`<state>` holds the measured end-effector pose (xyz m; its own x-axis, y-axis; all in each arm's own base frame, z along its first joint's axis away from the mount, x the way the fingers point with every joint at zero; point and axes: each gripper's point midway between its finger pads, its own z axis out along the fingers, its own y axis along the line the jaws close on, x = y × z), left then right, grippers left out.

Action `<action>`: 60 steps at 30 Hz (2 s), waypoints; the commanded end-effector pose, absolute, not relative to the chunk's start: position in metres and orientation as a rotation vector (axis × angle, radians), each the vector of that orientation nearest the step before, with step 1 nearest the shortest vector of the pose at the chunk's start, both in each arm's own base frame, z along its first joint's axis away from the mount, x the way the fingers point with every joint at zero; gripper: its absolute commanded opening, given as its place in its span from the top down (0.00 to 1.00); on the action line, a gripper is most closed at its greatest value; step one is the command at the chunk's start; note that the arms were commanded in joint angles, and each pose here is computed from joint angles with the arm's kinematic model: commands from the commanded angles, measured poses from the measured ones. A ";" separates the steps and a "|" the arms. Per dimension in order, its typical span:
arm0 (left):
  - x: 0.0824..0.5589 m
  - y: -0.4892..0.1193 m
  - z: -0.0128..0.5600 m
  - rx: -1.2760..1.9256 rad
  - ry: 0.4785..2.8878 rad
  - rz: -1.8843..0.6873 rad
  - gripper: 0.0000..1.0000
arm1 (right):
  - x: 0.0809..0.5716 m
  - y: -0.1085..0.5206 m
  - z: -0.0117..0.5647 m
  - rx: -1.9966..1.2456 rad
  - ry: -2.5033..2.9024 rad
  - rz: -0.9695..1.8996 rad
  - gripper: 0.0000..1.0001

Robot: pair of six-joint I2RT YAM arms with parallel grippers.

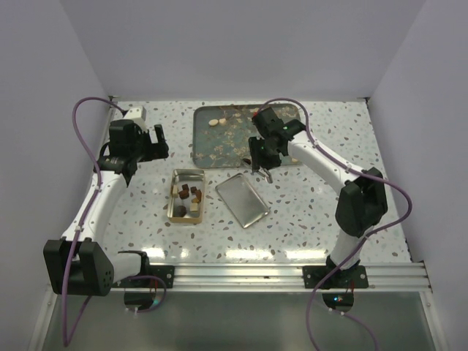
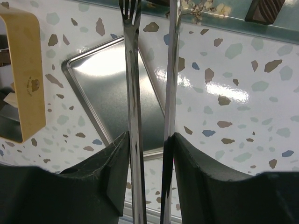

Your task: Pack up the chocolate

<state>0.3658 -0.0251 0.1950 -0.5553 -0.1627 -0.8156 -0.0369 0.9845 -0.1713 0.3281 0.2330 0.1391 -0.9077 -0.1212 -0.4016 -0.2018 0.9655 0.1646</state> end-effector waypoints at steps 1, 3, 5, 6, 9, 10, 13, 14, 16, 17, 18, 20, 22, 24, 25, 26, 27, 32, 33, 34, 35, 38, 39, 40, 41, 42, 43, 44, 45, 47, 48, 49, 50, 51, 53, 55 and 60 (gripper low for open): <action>0.369 -0.024 0.208 -0.137 2.106 -0.174 0.00 | 0.336 0.237 0.144 -0.207 2.706 0.304 0.57; 0.369 -0.024 0.208 -0.139 2.106 -0.173 0.00 | 0.334 0.235 0.143 -0.206 2.725 0.292 0.57; 0.368 -0.024 0.208 -0.138 2.107 -0.173 0.00 | 0.333 0.234 0.143 -0.203 2.731 0.288 0.60; 0.368 -0.024 0.207 -0.140 2.109 -0.173 0.00 | 0.333 0.233 0.143 -0.201 2.734 0.286 0.60; 0.368 -0.024 0.207 -0.142 2.107 -0.170 0.00 | 0.329 0.233 0.141 -0.199 2.760 0.311 0.65; 0.368 -0.024 0.207 -0.141 2.107 -0.172 0.00 | 0.329 0.233 0.142 -0.197 2.761 0.314 0.66; 0.368 -0.024 0.208 -0.139 2.106 -0.171 0.00 | 0.329 0.231 0.145 -0.190 2.762 0.325 0.71; 0.368 -0.024 0.206 -0.141 2.109 -0.172 0.00 | 0.329 0.231 0.147 -0.192 2.758 0.328 0.72; 0.368 -0.024 0.206 -0.141 2.109 -0.172 0.00 | 0.333 0.230 0.155 -0.186 2.741 0.333 0.73; 0.368 -0.024 0.207 -0.139 2.109 -0.171 0.00 | 0.333 0.230 0.157 -0.193 2.737 0.328 0.73; 0.368 -0.024 0.207 -0.140 2.107 -0.173 0.00 | 0.336 0.228 0.162 -0.191 2.730 0.327 0.73; 0.368 -0.024 0.207 -0.140 2.107 -0.174 0.00 | 0.341 0.229 0.174 -0.205 2.711 0.328 0.73; 0.368 -0.024 0.207 -0.142 2.107 -0.174 0.00 | 0.345 0.231 0.187 -0.221 2.689 0.335 0.74; 0.368 -0.024 0.208 -0.142 2.104 -0.173 0.00 | 0.350 0.234 0.201 -0.224 2.660 0.360 0.74; 0.368 -0.024 0.208 -0.141 2.104 -0.170 0.00 | 0.350 0.235 0.204 -0.228 2.655 0.370 0.74; 0.367 -0.024 0.208 -0.139 2.104 -0.171 0.00 | 0.350 0.236 0.206 -0.232 2.654 0.376 0.74; 0.367 -0.024 0.208 -0.139 2.104 -0.171 0.00 | 0.349 0.239 0.210 -0.239 2.650 0.405 0.74; 0.368 -0.024 0.210 -0.140 2.101 -0.172 0.00 | 0.333 0.261 0.224 -0.286 2.621 0.537 0.74; 0.368 -0.024 0.209 -0.139 2.103 -0.174 0.00 | 0.329 0.265 0.226 -0.302 2.618 0.544 0.74; 0.368 -0.024 0.209 -0.140 2.104 -0.174 0.00 | 0.324 0.269 0.227 -0.319 2.619 0.551 0.74; 0.369 -0.025 0.209 -0.140 2.103 -0.180 0.00 | 0.315 0.278 0.230 -0.356 2.615 0.569 0.74; 0.370 -0.026 0.209 -0.140 2.104 -0.184 0.00 | 0.295 0.301 0.238 -0.427 2.598 0.609 0.74; 0.370 -0.025 0.210 -0.139 2.103 -0.182 0.00 | 0.289 0.308 0.240 -0.443 2.598 0.619 0.74; 0.370 -0.025 0.210 -0.141 2.103 -0.183 0.00 | 0.284 0.314 0.242 -0.460 2.593 0.631 0.74; 0.370 -0.025 0.209 -0.139 2.106 -0.182 0.00 | 0.273 0.325 0.243 -0.503 2.590 0.653 0.74; 0.370 -0.025 0.209 -0.140 2.106 -0.180 0.00 | 0.268 0.332 0.247 -0.518 2.581 0.676 0.74; 0.370 -0.026 0.209 -0.139 2.108 -0.183 0.00 | 0.263 0.339 0.246 -0.528 2.587 0.691 0.74; 0.370 -0.026 0.209 -0.138 2.106 -0.185 0.00 | 0.252 0.349 0.247 -0.566 2.585 0.706 0.74; 0.370 -0.025 0.209 -0.139 2.106 -0.184 0.00 | 0.247 0.354 0.249 -0.582 2.579 0.717 0.74; 0.370 -0.025 0.210 -0.139 2.103 -0.184 0.00 | 0.235 0.367 0.249 -0.625 2.578 0.738 0.74; 0.370 -0.026 0.209 -0.138 2.106 -0.184 0.00 | 0.232 0.371 0.249 -0.635 2.579 0.745 0.74; 0.370 -0.026 0.209 -0.138 2.104 -0.184 0.00 | 0.229 0.375 0.246 -0.647 2.586 0.750 0.74; 0.370 -0.026 0.209 -0.138 2.104 -0.184 0.00 | 0.223 0.381 0.247 -0.668 2.581 0.768 0.74; 0.370 -0.026 0.209 -0.138 2.106 -0.184 0.00 | 0.220 0.385 0.246 -0.680 2.585 0.776 0.73; 0.370 -0.026 0.209 -0.138 2.106 -0.184 0.00 | 0.214 0.392 0.241 -0.710 2.595 0.777 0.72; 0.370 -0.025 0.210 -0.140 2.103 -0.180 0.00 | 0.212 0.395 0.239 -0.722 2.596 0.780 0.70; 0.369 -0.025 0.210 -0.139 2.103 -0.178 0.00 | 0.214 0.403 0.242 -0.731 2.581 0.791 0.66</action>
